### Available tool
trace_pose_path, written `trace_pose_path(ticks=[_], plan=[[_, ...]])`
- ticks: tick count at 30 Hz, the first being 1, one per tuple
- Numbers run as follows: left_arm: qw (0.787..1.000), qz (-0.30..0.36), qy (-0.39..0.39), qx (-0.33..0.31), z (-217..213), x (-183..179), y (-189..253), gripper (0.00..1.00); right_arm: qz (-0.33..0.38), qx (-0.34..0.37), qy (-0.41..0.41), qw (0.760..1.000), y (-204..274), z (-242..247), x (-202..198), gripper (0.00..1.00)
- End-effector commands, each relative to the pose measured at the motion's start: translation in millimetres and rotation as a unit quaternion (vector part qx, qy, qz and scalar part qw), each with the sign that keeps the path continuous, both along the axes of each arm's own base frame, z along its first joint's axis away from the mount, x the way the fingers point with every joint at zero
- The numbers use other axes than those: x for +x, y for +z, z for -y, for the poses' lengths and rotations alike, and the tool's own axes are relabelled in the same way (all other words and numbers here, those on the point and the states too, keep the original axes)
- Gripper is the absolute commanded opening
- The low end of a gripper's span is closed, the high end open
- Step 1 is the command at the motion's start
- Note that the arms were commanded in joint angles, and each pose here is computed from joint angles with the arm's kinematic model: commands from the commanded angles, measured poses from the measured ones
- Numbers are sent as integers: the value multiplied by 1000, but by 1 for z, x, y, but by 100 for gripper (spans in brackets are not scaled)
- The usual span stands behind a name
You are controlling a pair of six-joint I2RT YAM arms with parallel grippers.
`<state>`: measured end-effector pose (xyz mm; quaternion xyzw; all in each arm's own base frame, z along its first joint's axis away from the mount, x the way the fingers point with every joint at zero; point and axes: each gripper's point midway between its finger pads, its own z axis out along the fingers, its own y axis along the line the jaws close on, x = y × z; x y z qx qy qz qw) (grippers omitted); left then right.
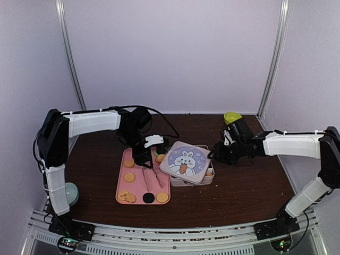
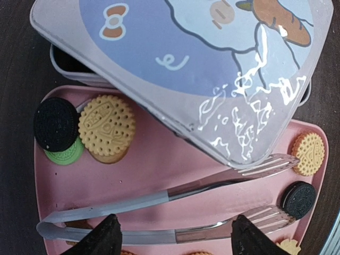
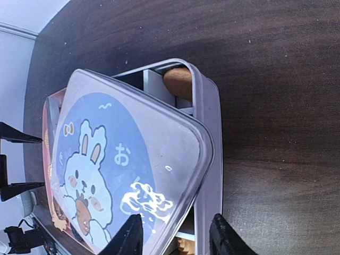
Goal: Pack the cookies
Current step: Rotate the box lid on the packing box.
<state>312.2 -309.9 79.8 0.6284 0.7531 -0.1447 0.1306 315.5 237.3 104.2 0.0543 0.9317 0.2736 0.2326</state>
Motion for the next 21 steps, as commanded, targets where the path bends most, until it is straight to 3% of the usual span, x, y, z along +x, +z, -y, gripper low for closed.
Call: trace_pose_path(ticks=[1,21], plan=[[1000,18,-4,-13,15,6,4,73,-7,-40,8,999,-10,2,5,43],[999,5,-37,-19,35,-15,-2,67,-15,-104,18,994,-21,2,30,25]])
